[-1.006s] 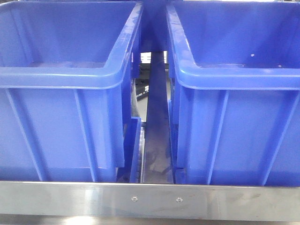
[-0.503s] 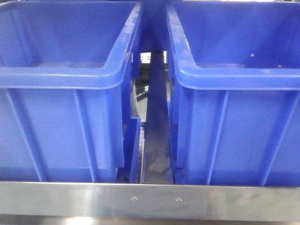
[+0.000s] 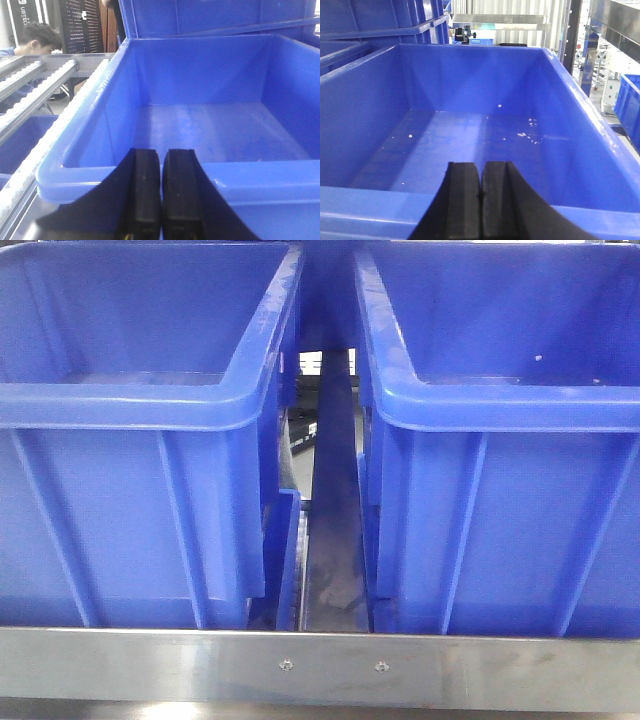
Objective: Sort and place red and blue blocks on shelf
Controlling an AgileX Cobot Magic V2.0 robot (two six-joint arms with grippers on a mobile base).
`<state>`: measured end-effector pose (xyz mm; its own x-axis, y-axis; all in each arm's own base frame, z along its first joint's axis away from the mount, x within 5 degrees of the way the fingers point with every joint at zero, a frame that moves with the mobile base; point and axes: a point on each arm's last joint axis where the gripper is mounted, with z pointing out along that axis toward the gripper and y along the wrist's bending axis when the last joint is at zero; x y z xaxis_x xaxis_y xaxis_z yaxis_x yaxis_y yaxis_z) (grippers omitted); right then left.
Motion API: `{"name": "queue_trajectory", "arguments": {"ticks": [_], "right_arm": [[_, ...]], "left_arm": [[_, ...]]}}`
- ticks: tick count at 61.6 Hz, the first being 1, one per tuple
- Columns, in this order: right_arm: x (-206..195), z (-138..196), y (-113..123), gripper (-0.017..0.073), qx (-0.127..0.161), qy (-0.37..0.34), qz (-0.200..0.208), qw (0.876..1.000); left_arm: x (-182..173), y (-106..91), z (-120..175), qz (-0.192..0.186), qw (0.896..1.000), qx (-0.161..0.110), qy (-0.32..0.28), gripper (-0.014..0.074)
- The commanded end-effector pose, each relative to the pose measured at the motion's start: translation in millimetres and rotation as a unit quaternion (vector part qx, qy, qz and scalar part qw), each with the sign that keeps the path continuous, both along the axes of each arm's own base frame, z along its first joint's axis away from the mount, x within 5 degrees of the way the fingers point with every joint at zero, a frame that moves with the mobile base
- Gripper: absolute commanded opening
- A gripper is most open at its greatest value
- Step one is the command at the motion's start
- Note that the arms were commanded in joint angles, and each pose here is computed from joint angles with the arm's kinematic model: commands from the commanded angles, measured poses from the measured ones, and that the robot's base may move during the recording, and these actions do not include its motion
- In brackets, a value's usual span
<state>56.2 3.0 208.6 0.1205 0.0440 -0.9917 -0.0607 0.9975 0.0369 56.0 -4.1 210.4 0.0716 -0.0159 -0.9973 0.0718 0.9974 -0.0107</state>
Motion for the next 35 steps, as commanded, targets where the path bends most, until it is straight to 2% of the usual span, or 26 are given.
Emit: {"name": "queue_trajectory", "arguments": {"ticks": [1,35], "right_arm": [[-4.7,16.5,-1.3,0.0056,0.0,-0.066,-0.008,0.998],[-4.7,16.5,-1.3,0.0056,0.0,-0.066,-0.008,0.998]], "left_arm": [[-0.5,1.0,-1.9,0.004,0.999,-0.011,-0.031,0.0124],[-0.5,1.0,-1.9,0.004,0.999,-0.011,-0.031,0.0124]]}}
